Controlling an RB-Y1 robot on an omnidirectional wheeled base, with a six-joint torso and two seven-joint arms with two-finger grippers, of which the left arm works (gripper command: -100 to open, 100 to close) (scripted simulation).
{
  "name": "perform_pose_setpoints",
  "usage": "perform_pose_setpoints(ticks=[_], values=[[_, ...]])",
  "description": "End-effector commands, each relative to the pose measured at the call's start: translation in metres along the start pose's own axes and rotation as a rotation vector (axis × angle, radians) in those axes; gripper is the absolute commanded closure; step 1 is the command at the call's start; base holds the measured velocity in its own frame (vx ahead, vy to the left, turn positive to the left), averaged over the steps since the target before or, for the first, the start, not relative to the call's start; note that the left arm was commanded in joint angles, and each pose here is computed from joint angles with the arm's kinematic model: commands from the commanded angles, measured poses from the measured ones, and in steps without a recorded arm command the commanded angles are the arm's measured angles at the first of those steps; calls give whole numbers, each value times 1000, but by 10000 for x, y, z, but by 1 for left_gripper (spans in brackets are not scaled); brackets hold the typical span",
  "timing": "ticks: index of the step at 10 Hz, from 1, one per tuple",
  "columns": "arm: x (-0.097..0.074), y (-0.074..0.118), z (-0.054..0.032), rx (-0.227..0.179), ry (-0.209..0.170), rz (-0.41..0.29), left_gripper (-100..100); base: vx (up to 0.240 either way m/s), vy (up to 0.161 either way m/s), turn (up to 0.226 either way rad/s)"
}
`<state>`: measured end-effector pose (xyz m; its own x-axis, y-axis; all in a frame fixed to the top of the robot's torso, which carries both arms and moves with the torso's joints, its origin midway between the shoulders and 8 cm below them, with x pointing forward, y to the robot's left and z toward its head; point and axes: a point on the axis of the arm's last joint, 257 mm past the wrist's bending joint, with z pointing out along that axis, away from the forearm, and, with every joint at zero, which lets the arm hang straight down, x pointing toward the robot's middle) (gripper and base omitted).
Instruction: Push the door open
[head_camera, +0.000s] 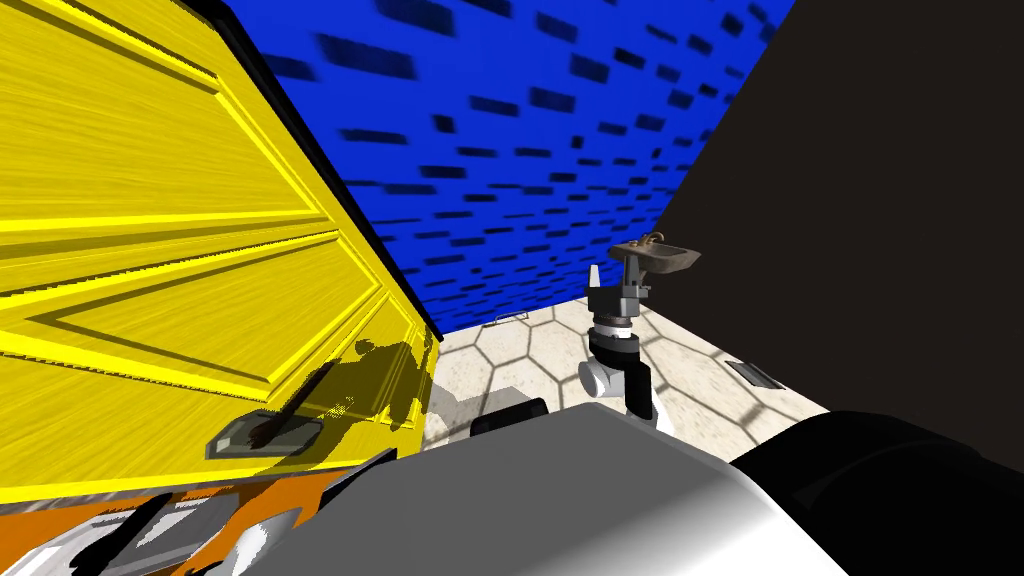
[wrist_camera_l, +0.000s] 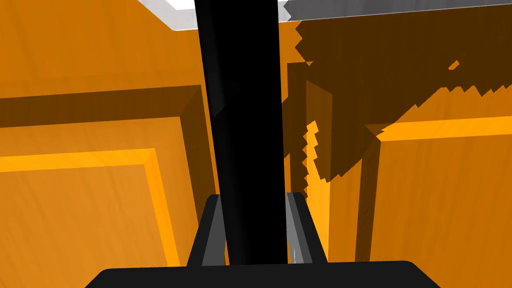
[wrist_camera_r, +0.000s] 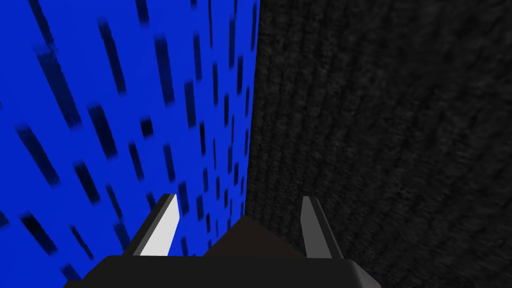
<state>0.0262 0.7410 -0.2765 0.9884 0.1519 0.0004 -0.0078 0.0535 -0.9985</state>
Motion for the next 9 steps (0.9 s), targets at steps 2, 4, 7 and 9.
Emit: perform_pose_setpoints(ticks=[2,4,7,9], values=[[-205,-112,72,35,-36,24,100,-10,28,55],[-174,-122,77,38,-33,24,100,-17,22,62],[-112,-143,86,45,-26,25,100,-23,31,53],[-112,-143,86,45,-26,25,100,-6,2,23]])
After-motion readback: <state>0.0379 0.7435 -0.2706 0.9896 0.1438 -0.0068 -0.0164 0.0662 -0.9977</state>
